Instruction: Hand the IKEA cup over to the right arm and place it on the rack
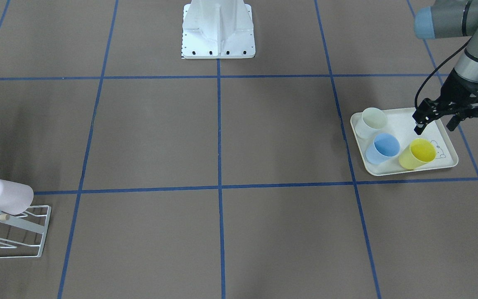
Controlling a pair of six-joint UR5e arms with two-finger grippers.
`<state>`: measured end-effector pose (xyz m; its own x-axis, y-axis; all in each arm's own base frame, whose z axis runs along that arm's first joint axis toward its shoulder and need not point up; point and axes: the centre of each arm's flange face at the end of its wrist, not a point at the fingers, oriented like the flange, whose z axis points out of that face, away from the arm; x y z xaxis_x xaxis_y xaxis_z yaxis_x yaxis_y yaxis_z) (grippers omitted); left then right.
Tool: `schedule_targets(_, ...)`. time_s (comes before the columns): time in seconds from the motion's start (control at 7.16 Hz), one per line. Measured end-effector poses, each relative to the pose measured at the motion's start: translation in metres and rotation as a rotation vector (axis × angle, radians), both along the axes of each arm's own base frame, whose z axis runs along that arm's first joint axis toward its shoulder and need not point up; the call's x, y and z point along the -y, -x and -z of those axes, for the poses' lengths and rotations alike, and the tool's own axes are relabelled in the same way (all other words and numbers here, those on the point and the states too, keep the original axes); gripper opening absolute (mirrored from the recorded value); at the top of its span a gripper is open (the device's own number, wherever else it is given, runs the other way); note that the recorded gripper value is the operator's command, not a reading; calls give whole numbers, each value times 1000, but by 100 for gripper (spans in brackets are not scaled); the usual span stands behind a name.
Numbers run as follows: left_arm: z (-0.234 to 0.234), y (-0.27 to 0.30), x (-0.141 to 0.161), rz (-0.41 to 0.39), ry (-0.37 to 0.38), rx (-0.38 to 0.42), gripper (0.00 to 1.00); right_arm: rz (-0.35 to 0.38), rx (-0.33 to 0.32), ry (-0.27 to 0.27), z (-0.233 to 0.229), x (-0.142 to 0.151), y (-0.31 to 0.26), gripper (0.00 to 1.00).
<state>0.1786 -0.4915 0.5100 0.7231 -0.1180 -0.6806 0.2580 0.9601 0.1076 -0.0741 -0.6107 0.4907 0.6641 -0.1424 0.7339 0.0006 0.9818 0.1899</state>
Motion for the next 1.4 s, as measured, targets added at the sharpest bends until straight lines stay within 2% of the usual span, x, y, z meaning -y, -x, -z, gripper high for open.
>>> schedule_targets(0.56, -37, -10, 19, -43, 110, -41, 91, 2, 24, -1, 7, -9, 0, 99)
schedule_targets(0.7, -44, -13, 25, -46, 126, -41, 80, 5, 29, 0, 7, -10, 1, 99)
schedule_targets(0.84, -51, -15, 30, -46, 139, -39, 53, 6, 31, 1, 7, -10, 1, 99)
schedule_targets(0.98, -55, -18, 34, -46, 147, -36, 4, 7, 33, 1, 7, -11, 1, 99)
schedule_targets(1.12, -59, -19, 37, -46, 154, -35, 0, 8, 36, 1, 8, -11, 1, 99)
schedule_targets(1.4, -60, -21, 37, -55, 164, -47, 0, 9, 38, 1, 8, -11, 1, 99)
